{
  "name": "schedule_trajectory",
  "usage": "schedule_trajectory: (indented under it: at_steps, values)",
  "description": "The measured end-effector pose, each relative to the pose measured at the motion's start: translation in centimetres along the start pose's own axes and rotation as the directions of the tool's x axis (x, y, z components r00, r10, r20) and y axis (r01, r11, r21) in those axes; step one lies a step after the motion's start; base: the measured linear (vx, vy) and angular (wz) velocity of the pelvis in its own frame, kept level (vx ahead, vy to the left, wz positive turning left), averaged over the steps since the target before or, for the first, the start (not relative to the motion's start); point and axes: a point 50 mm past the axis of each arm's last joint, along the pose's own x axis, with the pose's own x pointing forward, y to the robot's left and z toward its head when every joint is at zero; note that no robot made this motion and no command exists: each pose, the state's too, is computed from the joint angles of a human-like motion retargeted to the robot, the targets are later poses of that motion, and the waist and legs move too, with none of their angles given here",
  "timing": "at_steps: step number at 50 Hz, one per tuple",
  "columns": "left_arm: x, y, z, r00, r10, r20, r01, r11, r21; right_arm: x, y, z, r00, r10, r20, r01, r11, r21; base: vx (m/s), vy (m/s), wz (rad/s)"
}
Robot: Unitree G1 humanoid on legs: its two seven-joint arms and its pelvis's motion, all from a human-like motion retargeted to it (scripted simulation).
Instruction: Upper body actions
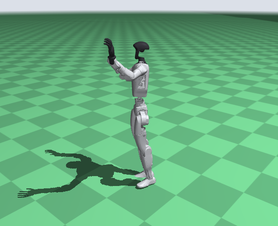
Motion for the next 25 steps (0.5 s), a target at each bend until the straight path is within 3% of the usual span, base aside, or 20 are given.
schedule_trajectory:
  at_steps: [5, 10, 13, 16, 18, 20, 23, 25]
  values:
    - [-4.3, 3.0, -5.8, 0.987, -0.021, -0.161, 0.022, 1.000, 0.001, -4.9, -1.8, -3.3, 0.966, 0.183, -0.185, -0.165, 0.980, 0.108, 0.00, 0.00, 0.00]
    - [-13.6, 6.1, -11.6, 0.919, -0.072, -0.387, 0.070, 0.997, -0.019, -14.2, -4.0, -4.3, 0.811, 0.520, -0.268, -0.486, 0.854, 0.186, 0.00, 0.00, 0.00]
    - [-22.8, 7.3, -14.7, 0.736, -0.183, -0.652, 0.219, 0.975, -0.027, -23.0, -4.4, -4.3, 0.549, 0.733, -0.401, -0.722, 0.658, 0.213, 0.00, 0.00, 0.00]
    - [-34.3, 8.7, -15.6, 0.380, -0.275, -0.883, 0.405, 0.908, -0.108, -33.4, -5.7, -3.0, 0.082, 0.841, -0.535, -0.885, 0.309, 0.349, 0.00, 0.00, 0.00]
    - [-42.2, 10.2, -14.3, 0.088, -0.257, -0.962, 0.496, 0.849, -0.181, -40.4, -8.0, -0.7, -0.309, 0.778, -0.546, -0.853, 0.028, 0.522, 0.00, 0.00, 0.00]
    - [-49.0, 12.8, -11.9, -0.187, -0.137, -0.973, 0.556, 0.801, -0.220, -46.0, -11.1, 2.7, -0.677, 0.617, -0.402, -0.644, -0.232, 0.729, 0.00, 0.00, 0.00]
    - [-56.3, 17.2, -7.0, -0.555, 0.062, -0.829, 0.574, 0.750, -0.328, -50.9, -15.8, 7.5, -0.927, 0.337, -0.165, -0.284, -0.344, 0.895, 0.00, 0.00, 0.00]
    - [-59.2, 20.3, -3.6, -0.761, 0.134, -0.635, 0.511, 0.727, -0.459, -52.5, -18.4, 9.5, -0.971, 0.210, -0.117, -0.190, -0.372, 0.908, 0.00, -0.01, -0.19]
